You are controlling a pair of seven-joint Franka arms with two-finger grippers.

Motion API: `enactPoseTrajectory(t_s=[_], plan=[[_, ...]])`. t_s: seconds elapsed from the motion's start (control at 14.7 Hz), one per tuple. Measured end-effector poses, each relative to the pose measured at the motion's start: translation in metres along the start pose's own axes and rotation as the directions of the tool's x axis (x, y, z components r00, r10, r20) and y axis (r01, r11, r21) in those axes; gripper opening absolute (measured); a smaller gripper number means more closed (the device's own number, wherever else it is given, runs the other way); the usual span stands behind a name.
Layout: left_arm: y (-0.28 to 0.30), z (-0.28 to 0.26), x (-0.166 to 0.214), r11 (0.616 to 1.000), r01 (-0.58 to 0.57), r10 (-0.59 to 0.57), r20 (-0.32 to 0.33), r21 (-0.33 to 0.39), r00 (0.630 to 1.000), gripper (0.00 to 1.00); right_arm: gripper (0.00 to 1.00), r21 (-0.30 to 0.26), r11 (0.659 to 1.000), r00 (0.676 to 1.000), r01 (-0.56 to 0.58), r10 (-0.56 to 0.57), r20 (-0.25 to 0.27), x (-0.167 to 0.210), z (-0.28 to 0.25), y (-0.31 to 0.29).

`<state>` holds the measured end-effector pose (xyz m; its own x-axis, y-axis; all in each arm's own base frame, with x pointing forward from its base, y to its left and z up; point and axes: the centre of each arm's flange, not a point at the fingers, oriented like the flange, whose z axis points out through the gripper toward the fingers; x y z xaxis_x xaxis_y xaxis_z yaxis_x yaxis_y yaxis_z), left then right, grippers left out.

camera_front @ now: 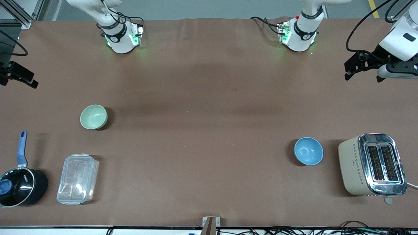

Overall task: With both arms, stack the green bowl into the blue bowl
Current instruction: 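Reach the left gripper down to the blue bowl rim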

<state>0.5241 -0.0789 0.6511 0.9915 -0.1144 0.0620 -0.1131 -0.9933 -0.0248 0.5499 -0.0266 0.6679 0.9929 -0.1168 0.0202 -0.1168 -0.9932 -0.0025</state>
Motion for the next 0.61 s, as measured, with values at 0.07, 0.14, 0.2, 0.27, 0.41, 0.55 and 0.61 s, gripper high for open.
enactPoseTrajectory(t_s=[0.07, 0.14, 0.2, 0.27, 0.41, 0.55, 0.61], plan=[[0.0, 0.0, 0.0, 1.0, 0.0, 0.0, 0.0, 0.0, 1.0, 1.0, 1.0, 0.0, 1.0, 1.0, -0.001, 0.001, 0.0, 0.0, 0.0, 0.0], [0.001, 0.0, 0.0, 1.0, -0.002, 0.002, 0.001, 0.0, 1.0, 1.0, 1.0, 0.0, 1.0, 1.0, -0.003, 0.003, 0.0, 0.0, 0.0, 0.001], [0.002, 0.001, 0.0, 1.0, -0.003, 0.003, 0.002, 0.0, 1.0, 1.0, 1.0, 0.0, 1.0, 1.0, -0.005, 0.005, -0.001, 0.0, 0.0, 0.003], [0.002, 0.002, 0.001, 1.0, -0.004, 0.004, 0.004, -0.001, 1.0, 1.0, 1.0, 0.0, 1.0, 1.0, -0.007, 0.007, -0.001, 0.0, 0.0, 0.004], [0.001, 0.011, 0.007, 1.0, -0.003, 0.003, 0.018, -0.001, 1.0, 1.0, 1.0, 0.0, 1.0, 1.0, -0.009, 0.009, -0.001, 0.0, 0.0, 0.005], [-0.001, 0.036, 0.02, 1.0, -0.009, 0.009, 0.054, -0.002, 0.999, 1.0, 1.0, 0.0, 1.0, 1.0, -0.009, 0.009, -0.002, 0.001, 0.0, 0.005], [-0.003, 0.054, 0.03, 1.0, -0.007, 0.007, 0.065, -0.004, 0.998, 1.0, 1.0, 0.0, 1.0, 1.0, -0.01, 0.01, -0.002, 0.001, 0.0, 0.005]])
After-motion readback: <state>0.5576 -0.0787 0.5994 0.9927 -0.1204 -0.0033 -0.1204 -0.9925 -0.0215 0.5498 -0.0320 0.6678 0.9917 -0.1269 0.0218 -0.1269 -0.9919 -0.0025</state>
